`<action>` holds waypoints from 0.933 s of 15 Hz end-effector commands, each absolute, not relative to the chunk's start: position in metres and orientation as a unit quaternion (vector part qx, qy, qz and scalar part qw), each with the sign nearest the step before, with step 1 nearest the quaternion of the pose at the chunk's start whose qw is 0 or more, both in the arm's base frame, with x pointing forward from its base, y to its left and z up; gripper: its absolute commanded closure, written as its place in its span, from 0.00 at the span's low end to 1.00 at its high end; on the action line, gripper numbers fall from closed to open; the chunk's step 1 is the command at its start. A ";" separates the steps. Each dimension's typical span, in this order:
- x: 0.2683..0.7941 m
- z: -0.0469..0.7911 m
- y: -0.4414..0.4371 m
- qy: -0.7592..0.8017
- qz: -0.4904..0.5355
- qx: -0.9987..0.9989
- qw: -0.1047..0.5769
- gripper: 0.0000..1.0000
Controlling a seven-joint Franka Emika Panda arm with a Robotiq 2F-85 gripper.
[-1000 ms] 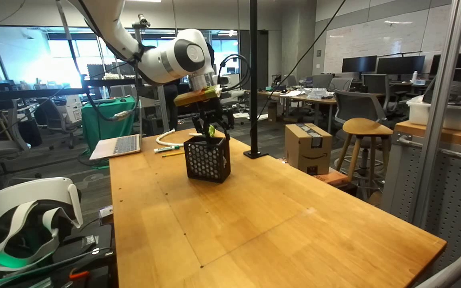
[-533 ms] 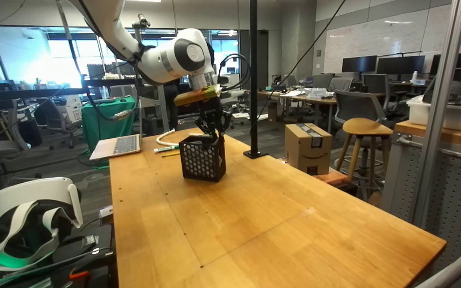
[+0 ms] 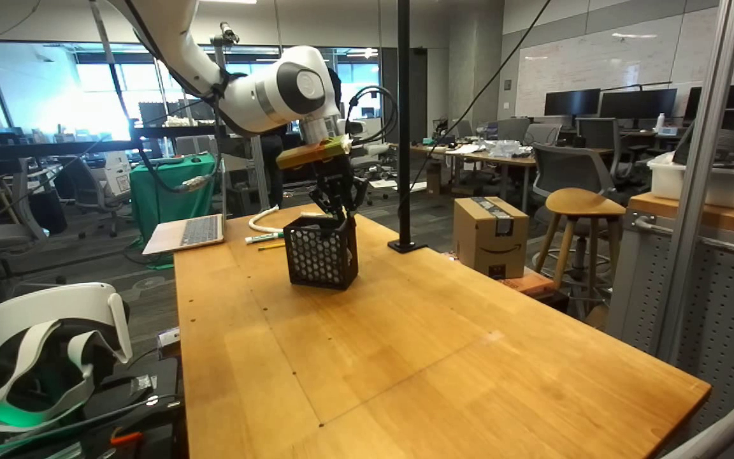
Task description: Put the towel in the box
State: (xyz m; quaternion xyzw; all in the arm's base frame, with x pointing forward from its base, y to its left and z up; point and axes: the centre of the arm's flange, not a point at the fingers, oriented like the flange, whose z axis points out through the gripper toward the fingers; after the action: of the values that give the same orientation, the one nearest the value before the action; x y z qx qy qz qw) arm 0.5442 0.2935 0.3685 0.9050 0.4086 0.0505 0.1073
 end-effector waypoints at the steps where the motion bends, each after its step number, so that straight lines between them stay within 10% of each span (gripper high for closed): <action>1: 0.546 0.376 0.299 0.409 0.063 0.902 0.119 0.82; 14: 0.546 0.393 0.307 0.423 0.084 0.891 0.141 0.81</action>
State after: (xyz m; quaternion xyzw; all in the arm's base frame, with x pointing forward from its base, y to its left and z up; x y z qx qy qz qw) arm 0.5452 0.3035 0.3819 0.8930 0.4251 0.0704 0.1300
